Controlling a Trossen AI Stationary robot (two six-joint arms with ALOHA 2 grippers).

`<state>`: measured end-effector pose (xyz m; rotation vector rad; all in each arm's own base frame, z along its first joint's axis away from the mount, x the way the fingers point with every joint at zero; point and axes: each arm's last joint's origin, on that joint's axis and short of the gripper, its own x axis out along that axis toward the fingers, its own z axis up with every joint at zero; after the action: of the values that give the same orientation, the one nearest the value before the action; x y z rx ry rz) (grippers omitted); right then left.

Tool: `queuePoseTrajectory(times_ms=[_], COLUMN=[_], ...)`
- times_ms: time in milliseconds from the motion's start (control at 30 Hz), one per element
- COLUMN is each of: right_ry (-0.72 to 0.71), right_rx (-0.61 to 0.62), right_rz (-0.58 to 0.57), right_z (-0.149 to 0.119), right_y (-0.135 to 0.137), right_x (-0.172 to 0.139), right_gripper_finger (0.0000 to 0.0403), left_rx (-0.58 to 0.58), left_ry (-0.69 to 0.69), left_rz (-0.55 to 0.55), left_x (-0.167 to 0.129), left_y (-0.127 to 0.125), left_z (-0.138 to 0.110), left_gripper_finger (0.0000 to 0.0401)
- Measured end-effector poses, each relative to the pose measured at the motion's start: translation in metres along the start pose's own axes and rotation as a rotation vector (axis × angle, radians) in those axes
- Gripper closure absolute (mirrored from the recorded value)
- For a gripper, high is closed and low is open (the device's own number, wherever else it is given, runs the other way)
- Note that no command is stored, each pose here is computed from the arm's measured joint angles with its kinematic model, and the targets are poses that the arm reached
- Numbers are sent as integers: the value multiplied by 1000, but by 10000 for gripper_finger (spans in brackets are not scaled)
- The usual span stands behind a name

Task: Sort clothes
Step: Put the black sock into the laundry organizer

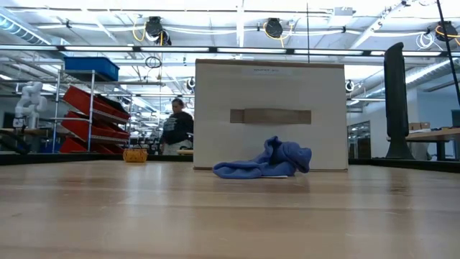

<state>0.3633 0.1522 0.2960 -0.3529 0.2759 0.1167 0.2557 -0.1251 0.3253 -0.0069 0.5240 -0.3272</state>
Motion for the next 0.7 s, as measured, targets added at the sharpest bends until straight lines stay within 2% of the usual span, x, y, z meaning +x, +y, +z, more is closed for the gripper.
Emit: queuePoseTrajectory(times_ms=[133, 233, 367, 567, 700], right_ry=[0, 1, 1, 3, 41], right_rx=[12, 5, 5, 0, -17], right_rz=[-2, -2, 0, -9, -115], right_z=[0, 0, 0, 0, 2], right_y=[-1, -1, -1, -1, -6], right_x=[0, 0, 0, 0, -7], right_gripper_finger=[332, 388, 392, 399, 400], left_rx=[2, 2, 10, 13, 43], left_ry=[-16, -21, -20, -20, 39], left_rz=[-1, 46, 63, 70, 115], left_x=[0, 0, 0, -1, -12], left_y=[0, 1, 1, 2, 5], left_z=[2, 1, 1, 1, -4], left_gripper_finger=[384, 384, 370, 307, 280])
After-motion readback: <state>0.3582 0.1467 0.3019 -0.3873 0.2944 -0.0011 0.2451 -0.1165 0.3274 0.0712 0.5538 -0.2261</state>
